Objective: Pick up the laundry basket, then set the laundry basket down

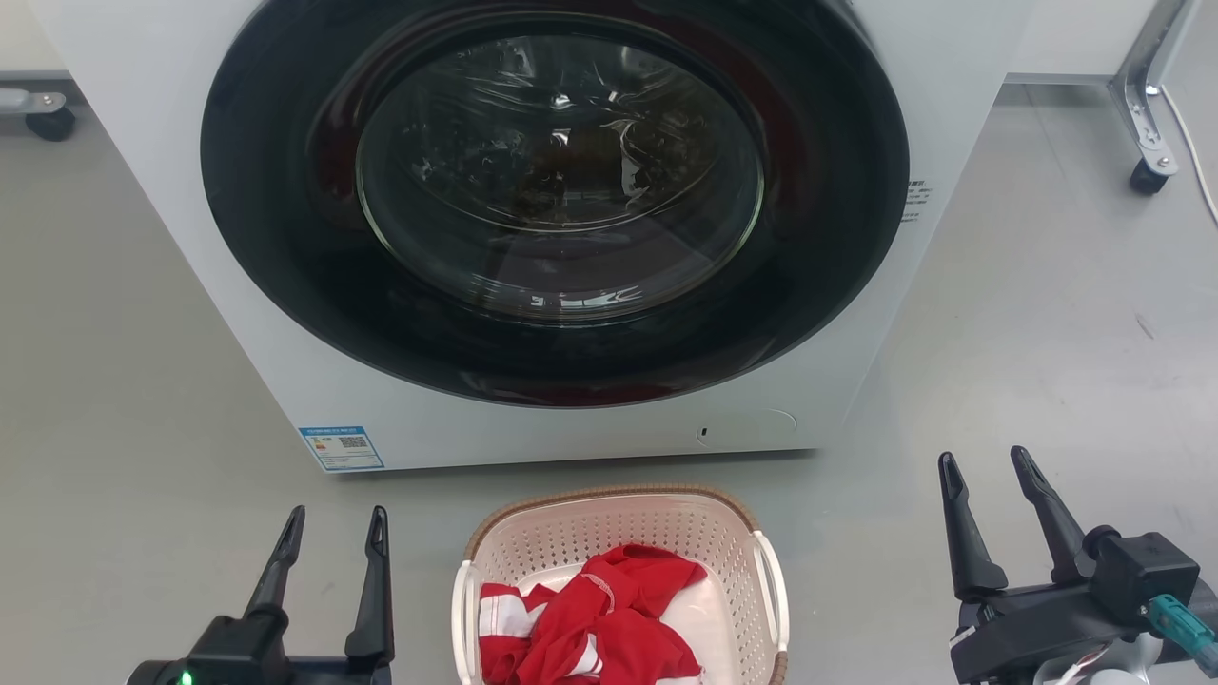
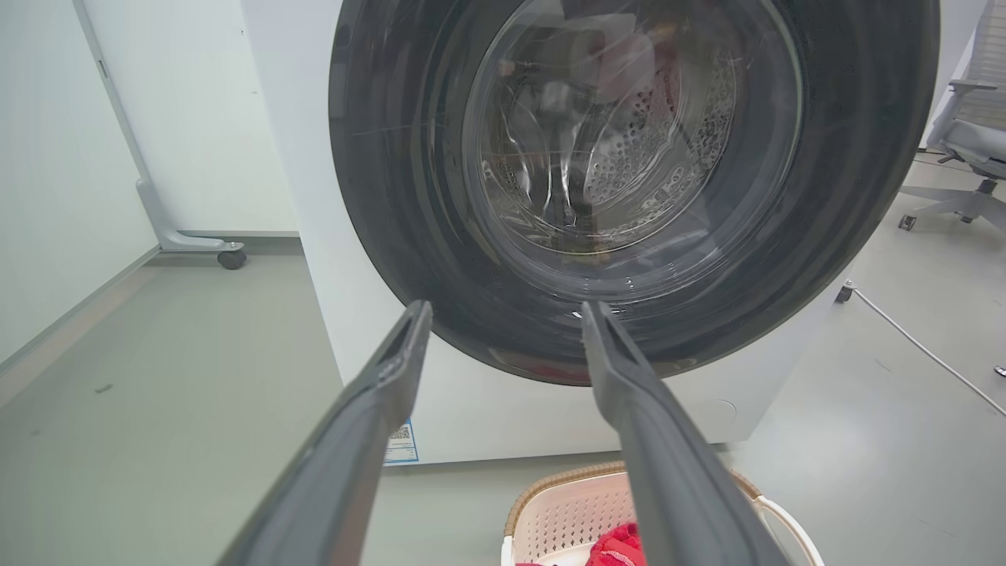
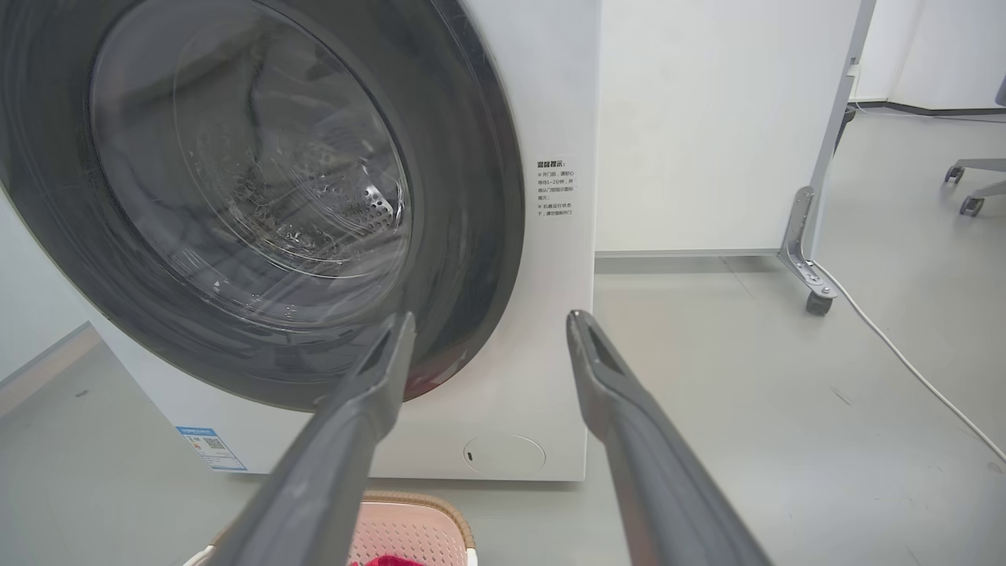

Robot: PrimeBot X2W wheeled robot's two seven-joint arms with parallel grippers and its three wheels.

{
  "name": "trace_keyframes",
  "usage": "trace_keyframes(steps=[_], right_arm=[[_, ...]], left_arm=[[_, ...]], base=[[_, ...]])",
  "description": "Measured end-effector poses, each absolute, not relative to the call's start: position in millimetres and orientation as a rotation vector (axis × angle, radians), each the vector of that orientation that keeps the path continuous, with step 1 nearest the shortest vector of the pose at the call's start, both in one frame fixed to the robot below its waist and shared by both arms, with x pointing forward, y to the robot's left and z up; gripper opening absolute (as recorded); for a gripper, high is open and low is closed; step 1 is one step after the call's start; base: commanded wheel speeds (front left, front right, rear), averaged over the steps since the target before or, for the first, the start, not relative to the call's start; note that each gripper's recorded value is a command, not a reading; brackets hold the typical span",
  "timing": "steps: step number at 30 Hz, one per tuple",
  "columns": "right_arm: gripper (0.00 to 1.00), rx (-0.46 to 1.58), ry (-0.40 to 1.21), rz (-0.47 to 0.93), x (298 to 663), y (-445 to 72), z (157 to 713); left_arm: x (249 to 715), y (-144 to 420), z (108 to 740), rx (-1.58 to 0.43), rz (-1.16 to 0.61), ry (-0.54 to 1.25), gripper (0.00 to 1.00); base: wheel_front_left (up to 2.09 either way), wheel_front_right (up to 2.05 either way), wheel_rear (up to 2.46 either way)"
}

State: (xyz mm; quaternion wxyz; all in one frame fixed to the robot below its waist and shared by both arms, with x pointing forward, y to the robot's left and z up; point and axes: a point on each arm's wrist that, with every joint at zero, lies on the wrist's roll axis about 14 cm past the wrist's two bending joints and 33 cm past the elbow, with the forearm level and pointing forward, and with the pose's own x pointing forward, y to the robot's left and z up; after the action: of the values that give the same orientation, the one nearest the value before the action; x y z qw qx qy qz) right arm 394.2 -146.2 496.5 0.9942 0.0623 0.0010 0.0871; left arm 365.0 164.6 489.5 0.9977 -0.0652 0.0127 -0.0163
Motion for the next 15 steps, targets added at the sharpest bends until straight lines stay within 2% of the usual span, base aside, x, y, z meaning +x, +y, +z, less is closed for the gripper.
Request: trace_keyframes(steps=[9, 10, 15], right_arm=[[1.0, 0.122, -0.011, 0.169, 395.5, -146.6, 499.6], [0.0, 0.124, 0.0, 0.17, 394.7, -145.5, 496.2], [0.0, 0.148, 0.057, 0.161, 386.5, -141.7, 478.7]], left_arm=[[365.7, 165.6, 490.1, -0.125, -0.026, 0.031, 1.0], [364.9, 165.0, 486.4, -0.127, -0.025, 0.044, 0.0], [359.4, 164.4, 472.2, -0.143, -0.016, 0.091, 0.0]], base=[[0.0, 0.0, 0.0], [0.0, 0.0, 0.0], [0.0, 0.0, 0.0]])
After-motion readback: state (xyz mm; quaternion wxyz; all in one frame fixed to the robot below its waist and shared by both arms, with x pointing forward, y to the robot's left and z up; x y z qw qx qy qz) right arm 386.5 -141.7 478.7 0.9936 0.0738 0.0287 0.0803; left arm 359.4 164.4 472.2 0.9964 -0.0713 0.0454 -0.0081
